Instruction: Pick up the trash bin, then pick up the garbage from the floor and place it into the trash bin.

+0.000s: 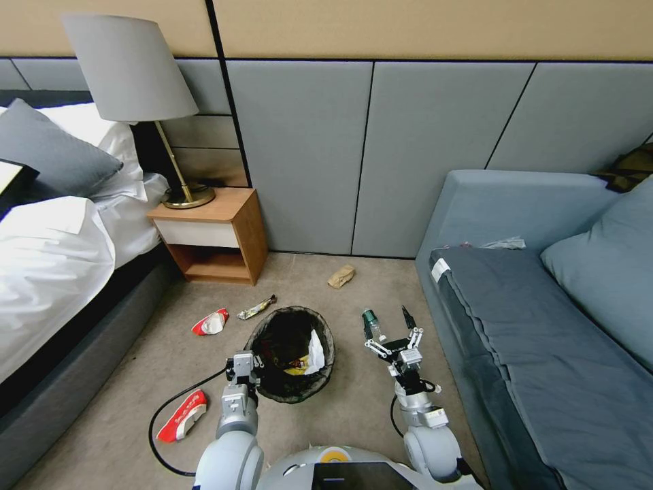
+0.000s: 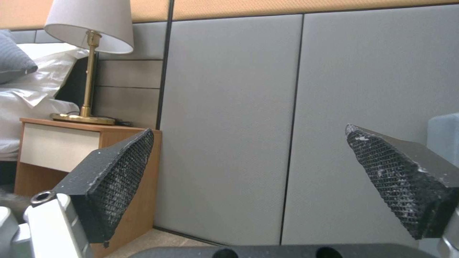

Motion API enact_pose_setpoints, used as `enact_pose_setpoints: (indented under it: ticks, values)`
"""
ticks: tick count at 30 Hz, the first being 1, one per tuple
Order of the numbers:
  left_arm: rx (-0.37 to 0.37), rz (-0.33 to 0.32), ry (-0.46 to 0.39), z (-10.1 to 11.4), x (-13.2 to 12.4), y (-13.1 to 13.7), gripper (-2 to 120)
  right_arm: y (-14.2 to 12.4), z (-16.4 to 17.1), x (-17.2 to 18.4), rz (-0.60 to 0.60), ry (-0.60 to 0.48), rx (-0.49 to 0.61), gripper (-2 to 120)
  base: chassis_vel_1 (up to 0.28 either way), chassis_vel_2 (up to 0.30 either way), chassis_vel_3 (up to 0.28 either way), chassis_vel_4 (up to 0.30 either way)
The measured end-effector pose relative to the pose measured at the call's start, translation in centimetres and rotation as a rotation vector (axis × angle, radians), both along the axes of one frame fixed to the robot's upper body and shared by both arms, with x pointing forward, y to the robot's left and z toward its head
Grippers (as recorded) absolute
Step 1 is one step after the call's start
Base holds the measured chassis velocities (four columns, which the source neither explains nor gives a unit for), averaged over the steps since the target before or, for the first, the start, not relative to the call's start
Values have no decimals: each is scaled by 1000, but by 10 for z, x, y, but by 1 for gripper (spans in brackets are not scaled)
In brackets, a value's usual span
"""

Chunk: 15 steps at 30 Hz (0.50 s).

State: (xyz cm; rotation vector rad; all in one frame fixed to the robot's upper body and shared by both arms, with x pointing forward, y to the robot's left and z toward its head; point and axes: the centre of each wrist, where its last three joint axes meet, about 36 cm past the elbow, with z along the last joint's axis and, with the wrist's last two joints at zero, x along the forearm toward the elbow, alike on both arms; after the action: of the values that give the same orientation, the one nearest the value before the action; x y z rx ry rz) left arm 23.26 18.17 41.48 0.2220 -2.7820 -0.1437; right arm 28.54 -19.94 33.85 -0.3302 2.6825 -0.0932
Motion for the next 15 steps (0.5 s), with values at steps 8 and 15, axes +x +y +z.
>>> enact_pose_setpoints:
  ticks: [8,15]
  values:
    - [5,-3,1,2,-2,0,0,-2,2,37,-70,95,-7,100,0,0,0,0]
    - [9,-3,2,2,-4,0,0,2,-3,71,-93,261,17,100,0,0,0,0]
